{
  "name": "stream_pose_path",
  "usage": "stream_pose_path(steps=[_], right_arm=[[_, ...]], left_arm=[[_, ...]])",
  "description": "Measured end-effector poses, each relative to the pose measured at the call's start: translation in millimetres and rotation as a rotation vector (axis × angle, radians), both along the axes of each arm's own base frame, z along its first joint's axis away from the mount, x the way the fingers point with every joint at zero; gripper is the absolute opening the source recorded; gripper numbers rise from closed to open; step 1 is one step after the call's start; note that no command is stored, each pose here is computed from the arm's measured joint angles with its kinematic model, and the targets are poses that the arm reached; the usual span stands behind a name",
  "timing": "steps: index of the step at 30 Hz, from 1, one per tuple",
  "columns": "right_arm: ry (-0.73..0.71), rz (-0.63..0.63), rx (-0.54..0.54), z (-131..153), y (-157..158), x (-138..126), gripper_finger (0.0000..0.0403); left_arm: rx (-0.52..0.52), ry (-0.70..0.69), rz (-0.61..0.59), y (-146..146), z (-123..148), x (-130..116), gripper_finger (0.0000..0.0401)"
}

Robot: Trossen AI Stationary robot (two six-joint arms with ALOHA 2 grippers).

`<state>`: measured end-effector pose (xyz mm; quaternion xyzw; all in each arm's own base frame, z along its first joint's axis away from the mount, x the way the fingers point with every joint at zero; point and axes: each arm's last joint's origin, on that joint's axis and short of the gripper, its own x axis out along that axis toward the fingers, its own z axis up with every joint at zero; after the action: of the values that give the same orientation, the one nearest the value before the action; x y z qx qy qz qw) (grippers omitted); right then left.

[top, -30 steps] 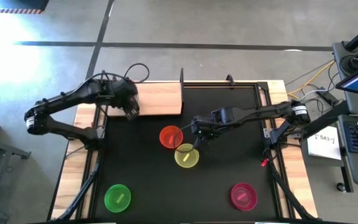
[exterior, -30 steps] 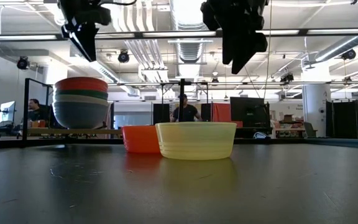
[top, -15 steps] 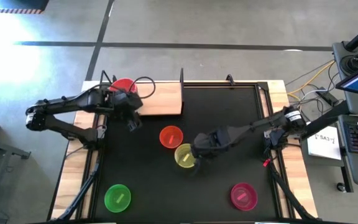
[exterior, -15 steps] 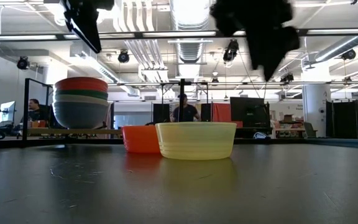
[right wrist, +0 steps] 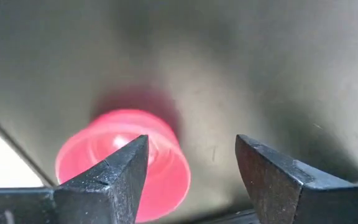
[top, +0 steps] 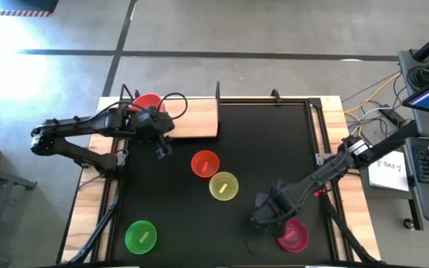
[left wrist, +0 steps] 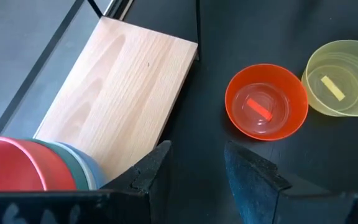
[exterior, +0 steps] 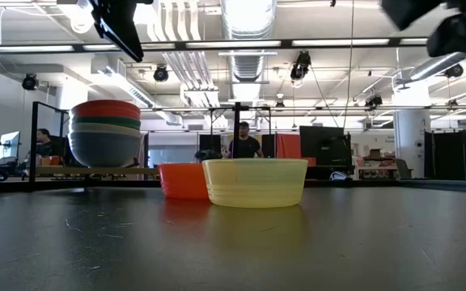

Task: Place and stack bowls onto a shelf
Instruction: Put the pink bowl on the shelf

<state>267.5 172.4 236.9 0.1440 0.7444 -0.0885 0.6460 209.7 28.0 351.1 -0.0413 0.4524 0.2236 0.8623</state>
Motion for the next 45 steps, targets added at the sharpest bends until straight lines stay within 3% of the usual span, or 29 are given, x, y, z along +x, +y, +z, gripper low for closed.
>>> stream_pose_path(steps=[5,19,26,31,39,45], right_arm=[[0.021,0.180,0.008,-13,23,-22,0.0228],[0.020,0.243,-0.009,-62,19,-44,0.0228],[-0.015,0.211,-0.012,-78,16,-47,0.0222],[-0.050,0.207,0.024,-79,18,-43,0.0172],[-0.061,0.142,0.062,-75,16,-35,0.0024],[-0.050,0.040,0.059,-74,9,-29,0.0009]], left_arm=[[-0.004,-0.007,0.007,0,0,0,0.0132],[-0.017,-0.053,0.024,-1,2,3,0.0132],[-0.016,-0.065,0.024,-1,3,4,0.0132],[-0.016,-0.067,0.024,-1,3,4,0.0132],[-0.016,-0.067,0.023,-1,2,5,0.0132],[-0.017,-0.064,0.023,-1,2,6,0.0132]])
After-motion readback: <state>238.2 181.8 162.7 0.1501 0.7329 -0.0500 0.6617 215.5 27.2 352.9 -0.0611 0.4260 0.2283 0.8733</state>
